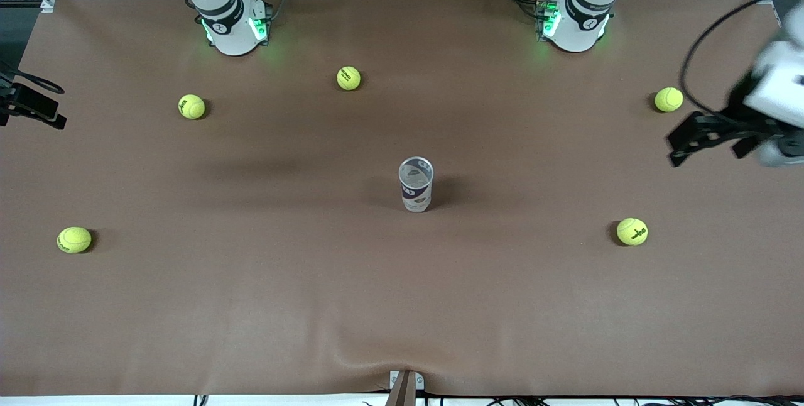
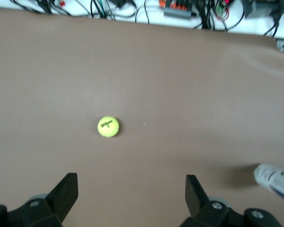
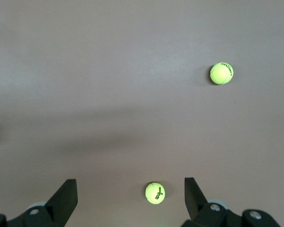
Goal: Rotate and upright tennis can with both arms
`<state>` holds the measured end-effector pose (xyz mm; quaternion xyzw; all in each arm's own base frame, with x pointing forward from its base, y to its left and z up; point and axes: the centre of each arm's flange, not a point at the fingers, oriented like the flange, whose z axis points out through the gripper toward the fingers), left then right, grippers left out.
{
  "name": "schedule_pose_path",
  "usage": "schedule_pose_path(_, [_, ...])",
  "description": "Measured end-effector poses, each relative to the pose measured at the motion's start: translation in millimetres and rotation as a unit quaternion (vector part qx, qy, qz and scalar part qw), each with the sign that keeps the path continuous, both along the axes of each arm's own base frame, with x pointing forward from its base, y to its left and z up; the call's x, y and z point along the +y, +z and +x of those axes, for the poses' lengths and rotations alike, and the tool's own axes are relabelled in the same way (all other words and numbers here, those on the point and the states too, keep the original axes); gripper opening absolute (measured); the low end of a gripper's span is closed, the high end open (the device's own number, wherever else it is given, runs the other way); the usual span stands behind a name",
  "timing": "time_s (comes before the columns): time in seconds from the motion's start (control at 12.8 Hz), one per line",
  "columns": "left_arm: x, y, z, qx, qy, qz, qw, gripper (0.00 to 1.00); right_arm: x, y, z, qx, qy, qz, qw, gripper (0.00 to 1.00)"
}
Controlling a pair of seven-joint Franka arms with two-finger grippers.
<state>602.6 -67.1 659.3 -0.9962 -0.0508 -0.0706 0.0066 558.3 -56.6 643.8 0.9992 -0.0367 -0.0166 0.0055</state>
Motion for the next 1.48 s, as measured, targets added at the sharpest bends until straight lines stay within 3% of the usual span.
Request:
schedule_pose_path(0.23, [39.5,-21.4,-6.1,0.03,0.003,-0.009,0.999,1.0,0.0,0.1,0.0,0.0,0.0,0.0,1.0,1.0])
schedule_pose_path(0.62, [26.8,-46.7,-49.4,0.072,-0.018,-0.01,0.997,1.0,0.0,0.1,0.0,0.0,0.0,0.0,1.0,1.0])
schedule_pose_path(0.93, [15.4,-49.8,-66.2,0.091,-0.064,-0.005,0.994,1.0,0.0,0.1,0.0,0.0,0.0,0.0,1.0,1.0])
schedule_pose_path(1.48, [10.7,-24.4,-73.9,0.068,-0.07,-0.004,0.995,1.0,0.0,0.1,0.0,0.0,0.0,0.0,1.0,1.0])
